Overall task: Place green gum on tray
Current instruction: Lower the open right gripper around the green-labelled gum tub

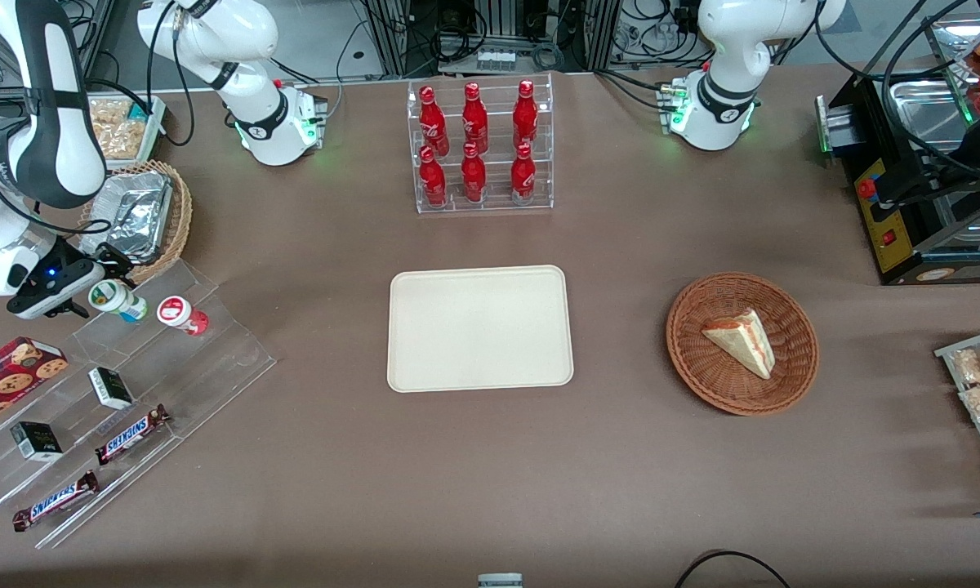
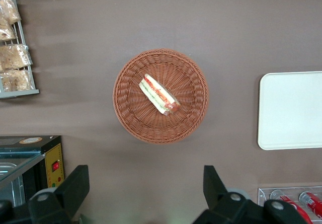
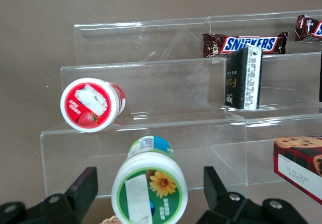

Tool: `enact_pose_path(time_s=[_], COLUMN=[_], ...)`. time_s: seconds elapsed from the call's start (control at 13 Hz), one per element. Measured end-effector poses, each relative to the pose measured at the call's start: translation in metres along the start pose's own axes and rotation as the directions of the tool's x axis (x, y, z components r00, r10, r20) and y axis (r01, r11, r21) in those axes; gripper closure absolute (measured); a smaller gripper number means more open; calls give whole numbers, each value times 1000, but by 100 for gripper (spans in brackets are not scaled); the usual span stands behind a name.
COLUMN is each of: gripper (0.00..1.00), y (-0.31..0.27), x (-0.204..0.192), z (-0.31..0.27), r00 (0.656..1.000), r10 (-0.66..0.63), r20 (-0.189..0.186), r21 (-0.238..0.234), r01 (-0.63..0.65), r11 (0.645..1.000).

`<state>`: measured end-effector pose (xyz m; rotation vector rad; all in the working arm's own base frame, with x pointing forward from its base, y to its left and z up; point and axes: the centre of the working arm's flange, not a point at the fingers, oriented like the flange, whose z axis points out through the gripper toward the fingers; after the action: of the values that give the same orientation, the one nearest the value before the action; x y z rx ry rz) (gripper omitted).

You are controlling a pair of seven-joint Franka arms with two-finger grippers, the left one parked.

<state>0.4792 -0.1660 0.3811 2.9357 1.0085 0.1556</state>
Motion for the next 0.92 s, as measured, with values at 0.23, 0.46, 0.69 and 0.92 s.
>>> enact_pose_path(time_s=[0.23, 0.46, 0.69, 0.92], gripper=[42, 41, 41, 41], y=[0, 0, 5, -2], x=[0, 2, 18, 52], z=[0, -2, -33, -85], r00=[1000, 1000, 999, 999], r10=[0, -3, -23, 0], r20=[0, 2, 27, 51], r21=[1, 5, 50, 93], r01=[0, 3, 22, -5], r11=[1000, 1000, 998, 996])
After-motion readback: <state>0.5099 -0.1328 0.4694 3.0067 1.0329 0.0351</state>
